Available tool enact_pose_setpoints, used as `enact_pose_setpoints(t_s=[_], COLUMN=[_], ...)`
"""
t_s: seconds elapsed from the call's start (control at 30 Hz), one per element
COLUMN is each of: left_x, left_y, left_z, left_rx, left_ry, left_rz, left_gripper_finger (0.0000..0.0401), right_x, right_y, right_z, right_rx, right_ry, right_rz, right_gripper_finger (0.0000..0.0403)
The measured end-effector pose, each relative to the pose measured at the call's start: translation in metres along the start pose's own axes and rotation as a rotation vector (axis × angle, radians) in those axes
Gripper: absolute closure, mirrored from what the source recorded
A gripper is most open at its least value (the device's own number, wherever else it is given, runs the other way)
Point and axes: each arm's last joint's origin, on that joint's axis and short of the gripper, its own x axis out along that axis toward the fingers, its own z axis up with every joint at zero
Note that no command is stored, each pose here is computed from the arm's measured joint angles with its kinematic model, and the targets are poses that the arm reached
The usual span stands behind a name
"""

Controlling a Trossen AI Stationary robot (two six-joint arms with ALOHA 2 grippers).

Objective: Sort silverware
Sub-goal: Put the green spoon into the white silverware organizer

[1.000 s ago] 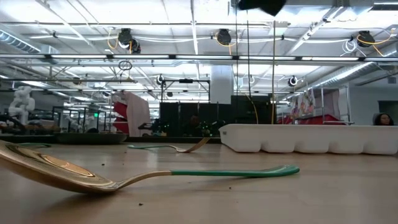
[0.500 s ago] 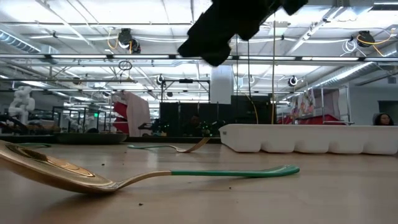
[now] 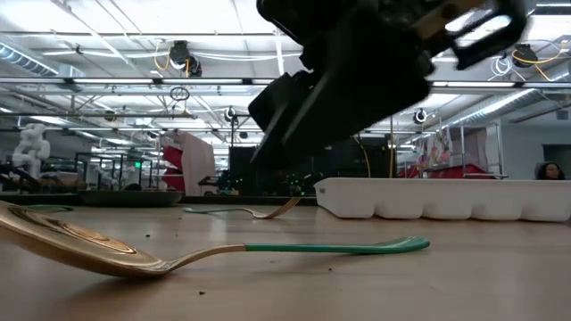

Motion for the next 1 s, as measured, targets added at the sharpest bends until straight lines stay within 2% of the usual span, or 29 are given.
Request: enact_pose_setpoints(t_s=[0.1, 0.37, 0.87, 1.0], left_x=[0.000, -0.002, -0.007, -0.007], left_y=[0.001, 0.001, -0.003, -0.003], left_z=[-0.002, -0.003, -0.005, -0.005], left_rx=[-0.011, -0.002, 0.039, 0.038], left_ry=[0.014, 0.015, 0.006, 0.006], left_rz=[0.006, -0.002, -0.032, -0.032], left_gripper_finger=[0.0315, 0.0315, 0.0315, 0.0315], right_x=[0.006, 0.015, 0.046, 0.050], right_y=[0.007, 0.010, 0.020, 0.020], right_z=[-0.003, 0.002, -0.023, -0.028], right_rx=[-0.008, 0.011, 0.092, 0.155], right_ry=[0.008, -0.077, -0.010, 0.004], right_rz=[0.005, -0.075, -0.103, -0.157], right_gripper_finger=[0.0261, 0.0261, 0.0262, 0.0291])
